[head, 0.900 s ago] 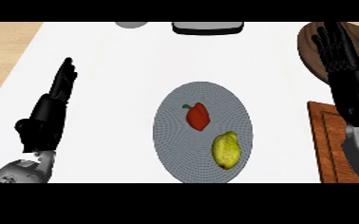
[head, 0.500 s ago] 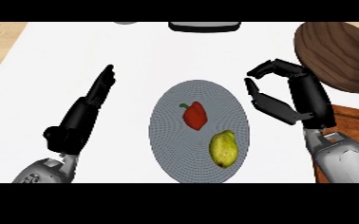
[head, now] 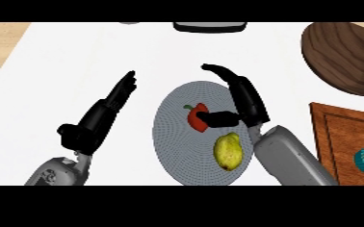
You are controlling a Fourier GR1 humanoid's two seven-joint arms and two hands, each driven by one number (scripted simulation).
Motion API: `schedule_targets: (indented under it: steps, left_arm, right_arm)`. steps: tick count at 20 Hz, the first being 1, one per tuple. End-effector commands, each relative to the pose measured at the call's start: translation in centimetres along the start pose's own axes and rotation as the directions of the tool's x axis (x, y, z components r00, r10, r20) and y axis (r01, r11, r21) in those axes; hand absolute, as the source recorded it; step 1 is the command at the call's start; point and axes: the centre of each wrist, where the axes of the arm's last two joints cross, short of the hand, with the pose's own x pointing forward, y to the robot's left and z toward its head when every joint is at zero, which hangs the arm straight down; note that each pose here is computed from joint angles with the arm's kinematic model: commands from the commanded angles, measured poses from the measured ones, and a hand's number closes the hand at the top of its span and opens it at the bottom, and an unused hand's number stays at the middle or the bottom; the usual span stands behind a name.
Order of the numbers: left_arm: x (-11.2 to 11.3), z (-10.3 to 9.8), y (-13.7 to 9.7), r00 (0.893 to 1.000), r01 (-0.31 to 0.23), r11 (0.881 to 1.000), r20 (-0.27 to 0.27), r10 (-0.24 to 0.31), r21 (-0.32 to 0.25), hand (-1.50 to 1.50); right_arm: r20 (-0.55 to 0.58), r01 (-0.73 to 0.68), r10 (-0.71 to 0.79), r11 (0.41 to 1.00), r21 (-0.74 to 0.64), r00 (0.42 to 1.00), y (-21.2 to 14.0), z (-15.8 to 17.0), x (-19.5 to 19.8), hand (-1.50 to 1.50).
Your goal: Pick the bell pepper from the placemat and place it in the bowl
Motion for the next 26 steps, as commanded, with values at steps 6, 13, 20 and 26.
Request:
schedule_targets:
  steps: [6, 13, 20, 26]
  left_arm:
    - [-1.1, -0.4, -0.6, 1.0, -0.01, 1.0, -0.025, 0.009, -0.011, 0.0]
    - [-1.7, 0.4, -0.6, 0.999, -0.015, 1.0, -0.031, 0.015, -0.023, 0.0]
    - [-1.2, 0.6, -1.9, 1.0, -0.002, 1.0, -0.021, 0.002, -0.027, 0.0]
    - [-2.1, 0.5, -0.7, 1.0, -0.024, 1.0, -0.009, 0.024, -0.003, 0.0]
  right_arm:
    - [-0.092, -0.478, 0.539, 0.804, 0.355, 0.837, -2.5, -4.0, 4.3, -1.5]
    - [-0.143, -0.387, 0.667, 0.578, 0.718, 0.731, -0.5, -6.9, 9.7, -1.5]
    - [-0.203, -0.298, 0.7, 0.523, 0.798, 0.685, 1.7, -8.7, 13.6, -1.5]
    - [-0.203, -0.297, 0.705, 0.518, 0.802, 0.68, 3.1, -7.5, 13.0, -1.5]
